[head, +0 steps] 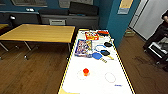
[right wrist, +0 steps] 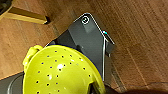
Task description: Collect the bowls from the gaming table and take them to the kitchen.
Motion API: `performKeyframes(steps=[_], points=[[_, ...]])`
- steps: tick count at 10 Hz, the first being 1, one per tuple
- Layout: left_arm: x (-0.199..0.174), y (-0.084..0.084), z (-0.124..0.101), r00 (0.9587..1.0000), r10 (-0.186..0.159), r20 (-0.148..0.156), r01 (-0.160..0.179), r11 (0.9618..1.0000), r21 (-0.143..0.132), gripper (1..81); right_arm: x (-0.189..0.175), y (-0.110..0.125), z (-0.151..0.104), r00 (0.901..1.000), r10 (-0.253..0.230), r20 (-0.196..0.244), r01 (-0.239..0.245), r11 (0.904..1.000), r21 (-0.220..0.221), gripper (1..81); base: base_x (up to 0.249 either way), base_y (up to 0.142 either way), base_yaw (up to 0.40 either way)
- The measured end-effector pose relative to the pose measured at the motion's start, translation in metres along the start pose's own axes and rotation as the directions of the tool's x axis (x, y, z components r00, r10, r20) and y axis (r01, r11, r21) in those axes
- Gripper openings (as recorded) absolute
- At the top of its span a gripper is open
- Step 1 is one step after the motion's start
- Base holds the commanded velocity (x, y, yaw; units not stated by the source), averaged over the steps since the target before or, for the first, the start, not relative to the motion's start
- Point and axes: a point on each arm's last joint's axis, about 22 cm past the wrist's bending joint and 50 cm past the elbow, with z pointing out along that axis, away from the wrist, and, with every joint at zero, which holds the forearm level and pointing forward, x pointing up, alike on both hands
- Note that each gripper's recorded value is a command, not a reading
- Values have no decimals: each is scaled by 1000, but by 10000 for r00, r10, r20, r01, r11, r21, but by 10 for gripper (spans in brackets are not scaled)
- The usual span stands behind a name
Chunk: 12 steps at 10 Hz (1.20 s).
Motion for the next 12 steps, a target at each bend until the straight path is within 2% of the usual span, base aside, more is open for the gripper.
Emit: performKeyframes(steps=[2,3,4,6,7,8,9,10,11,12], points=[[28,12,-30,9994,115,-337,-126,9994,-318,811,-11,-14,17,10000,34,50,-36,9995,325,10,0,0,0],[48,23,-46,9983,71,-573,-102,9985,-543,811,-14,-16,24,10000,-2,56,0,9994,359,10,0,0,0],[71,31,-67,9962,165,-856,-224,9974,-685,811,-18,-17,32,10000,-41,62,38,9992,402,10,0,0,0],[121,38,-103,9881,209,-1524,-324,9968,-733,811,-21,-19,37,9999,-138,78,135,9988,461,10,0,0,0],[145,53,-111,9826,262,-1839,-447,9942,-974,811,-19,-12,37,9998,-209,43,207,9992,337,10,0,0,0],[166,71,-115,9786,203,-2046,-479,9903,-1308,811,-18,-8,37,9997,-264,17,263,9993,251,10,0,0,0],[189,80,-125,9745,203,-2234,-532,9883,-1426,811,-16,-8,37,9995,-304,2,304,9992,266,10,0,0,0],[215,81,-139,9681,108,-2501,-469,9892,-1388,811,-15,-10,39,9995,-315,-20,316,9990,308,10,0,0,0],[235,85,-151,9649,50,-2625,-435,9891,-1410,811,-15,-13,42,9995,-304,-19,304,9989,365,10,0,0,0],[253,97,-159,9643,-10,-2647,-417,9869,-1557,811,-16,-16,44,9995,-315,-8,315,9986,423,10,0,0,0]])
